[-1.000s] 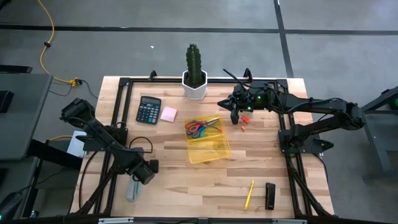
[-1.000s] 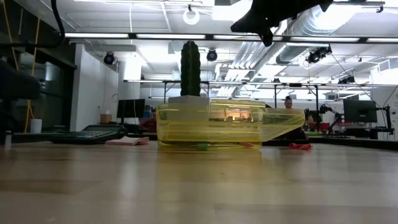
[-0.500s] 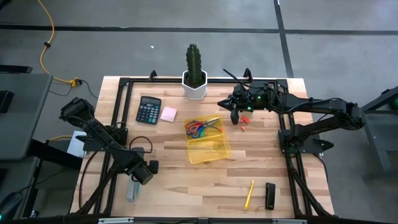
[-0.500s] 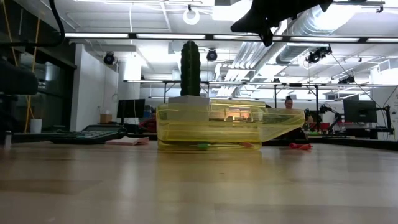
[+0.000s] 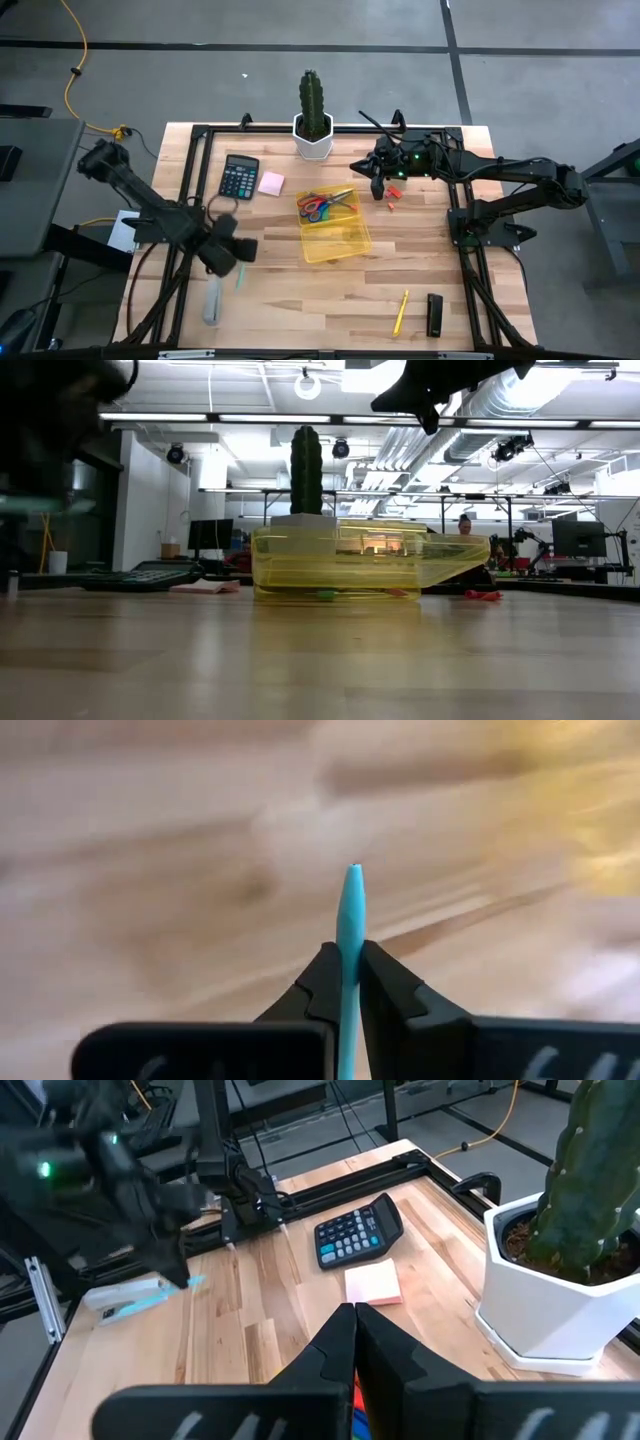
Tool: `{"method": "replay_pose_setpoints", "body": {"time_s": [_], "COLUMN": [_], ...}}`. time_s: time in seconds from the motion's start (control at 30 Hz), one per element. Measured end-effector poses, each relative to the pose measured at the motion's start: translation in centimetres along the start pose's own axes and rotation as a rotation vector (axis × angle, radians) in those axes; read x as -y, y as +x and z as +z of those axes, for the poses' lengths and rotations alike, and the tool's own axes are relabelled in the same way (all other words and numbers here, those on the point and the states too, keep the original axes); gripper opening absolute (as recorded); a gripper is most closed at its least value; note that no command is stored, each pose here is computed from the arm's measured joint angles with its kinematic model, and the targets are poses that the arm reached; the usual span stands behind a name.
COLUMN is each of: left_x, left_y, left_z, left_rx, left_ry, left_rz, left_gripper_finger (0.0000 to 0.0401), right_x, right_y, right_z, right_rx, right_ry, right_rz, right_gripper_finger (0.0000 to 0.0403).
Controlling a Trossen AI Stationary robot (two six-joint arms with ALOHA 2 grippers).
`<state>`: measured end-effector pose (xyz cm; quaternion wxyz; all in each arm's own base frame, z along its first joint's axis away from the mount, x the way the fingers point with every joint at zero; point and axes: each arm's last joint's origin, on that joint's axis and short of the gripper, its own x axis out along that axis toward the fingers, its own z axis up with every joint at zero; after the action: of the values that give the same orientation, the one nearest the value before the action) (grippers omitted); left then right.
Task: Pack school essentials
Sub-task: Put the blue pen into the yellow supply box
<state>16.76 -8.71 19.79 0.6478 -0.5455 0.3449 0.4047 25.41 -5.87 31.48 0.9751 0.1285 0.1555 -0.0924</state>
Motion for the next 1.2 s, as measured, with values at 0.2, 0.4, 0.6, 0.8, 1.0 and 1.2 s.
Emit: {"method": "replay_pose_setpoints", "body": {"time_s": [0.2,0.4,0.6,0.8,1.0,1.2], "left_x": [1.3,3.6,5.7,6.5,8.0,9.2], "left_y": [-3.6,-6.9,-9.1,-9.1,-9.0,-8.8], "left_z": [4.6,9.2,13.7,17.1,18.1,18.2], "left_rx": [0.261,0.517,0.774,0.826,0.805,0.829], "left_ry": [0.181,0.391,0.556,0.626,0.758,0.807], "left_rz": [-0.309,-0.567,-0.813,-0.867,-0.887,-0.882], "left_gripper_finger": [0.0004,0.0004,0.0004,0.0004,0.0003,0.0003], "right_x": [0.0,0.0,-0.1,-0.2,-0.2,-0.3], "right_y": [0.0,0.0,0.0,0.0,0.0,0.0], "right_z": [0.0,0.0,0.1,0.4,0.5,0.5], "right_rx": [0.001,0.005,0.009,0.033,0.053,0.051], "right_ry": [-0.002,-0.047,-0.054,-0.057,-0.059,-0.059], "right_rz": [0.000,0.002,0.008,0.040,0.043,0.054], "right_gripper_finger": [0.0000,0.0000,0.0000,0.0000,0.0000,0.0000]}}
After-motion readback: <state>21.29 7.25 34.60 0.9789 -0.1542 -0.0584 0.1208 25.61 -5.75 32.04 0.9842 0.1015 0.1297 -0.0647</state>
